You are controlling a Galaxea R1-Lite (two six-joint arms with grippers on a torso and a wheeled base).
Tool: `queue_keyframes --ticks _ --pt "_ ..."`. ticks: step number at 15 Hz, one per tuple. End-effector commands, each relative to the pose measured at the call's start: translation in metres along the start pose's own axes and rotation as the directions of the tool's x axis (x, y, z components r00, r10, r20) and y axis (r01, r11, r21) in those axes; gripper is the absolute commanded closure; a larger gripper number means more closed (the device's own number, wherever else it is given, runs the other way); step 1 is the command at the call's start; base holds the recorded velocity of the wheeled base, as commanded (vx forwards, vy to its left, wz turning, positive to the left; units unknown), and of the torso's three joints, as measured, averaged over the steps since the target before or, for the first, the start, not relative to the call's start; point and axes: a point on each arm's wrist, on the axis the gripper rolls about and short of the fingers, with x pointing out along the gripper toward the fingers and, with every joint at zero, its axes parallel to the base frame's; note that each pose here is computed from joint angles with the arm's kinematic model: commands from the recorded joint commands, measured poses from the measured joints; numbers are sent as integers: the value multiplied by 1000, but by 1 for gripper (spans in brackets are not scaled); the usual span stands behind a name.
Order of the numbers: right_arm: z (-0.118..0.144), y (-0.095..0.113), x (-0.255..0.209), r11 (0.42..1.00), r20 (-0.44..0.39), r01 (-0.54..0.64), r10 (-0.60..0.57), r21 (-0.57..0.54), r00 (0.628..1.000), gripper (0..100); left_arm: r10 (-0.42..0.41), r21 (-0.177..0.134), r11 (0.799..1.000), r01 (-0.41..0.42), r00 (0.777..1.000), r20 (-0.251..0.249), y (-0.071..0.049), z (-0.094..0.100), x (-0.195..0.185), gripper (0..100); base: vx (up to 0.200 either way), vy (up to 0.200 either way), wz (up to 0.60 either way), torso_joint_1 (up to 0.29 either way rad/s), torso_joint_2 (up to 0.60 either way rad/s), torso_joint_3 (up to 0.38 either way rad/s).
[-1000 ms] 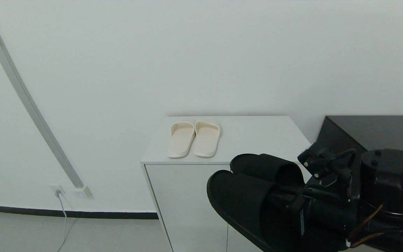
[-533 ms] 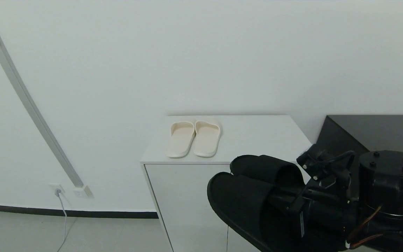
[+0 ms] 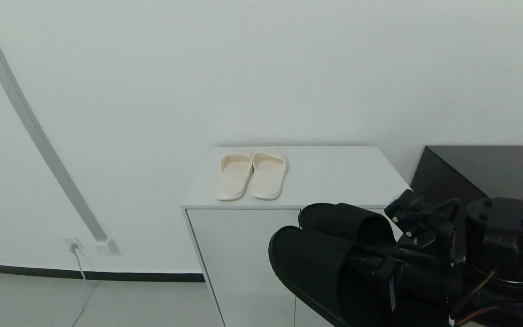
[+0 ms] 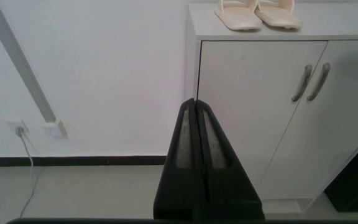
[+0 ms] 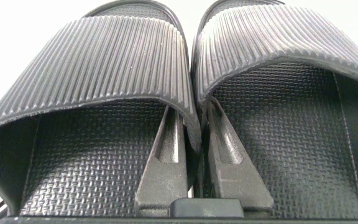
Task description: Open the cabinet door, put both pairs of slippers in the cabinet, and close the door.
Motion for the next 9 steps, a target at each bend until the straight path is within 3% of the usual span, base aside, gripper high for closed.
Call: queue_keyframes --ticks 1,7,8,9 --pt "-2 0 0 1000 -8 -1 1 0 1000 100 0 -1 1000 0 1000 -2 0 0 0 100 0 0 0 -188 447 242" --pt "-6 3 0 1000 -21 -11 11 -2 1000 100 -2 -4 1000 2 1000 -2 0 0 0 100 0 0 0 -224 542 309" --pt "-7 3 0 1000 -25 -13 13 -3 1000 100 -2 -4 1000 2 1000 -2 0 0 0 0 0 0 0 -212 549 320" --pt "-8 4 -1 1000 -26 -13 13 -3 1000 100 -4 -4 1000 4 1000 0 0 0 0 0 0 0 0 -217 540 315"
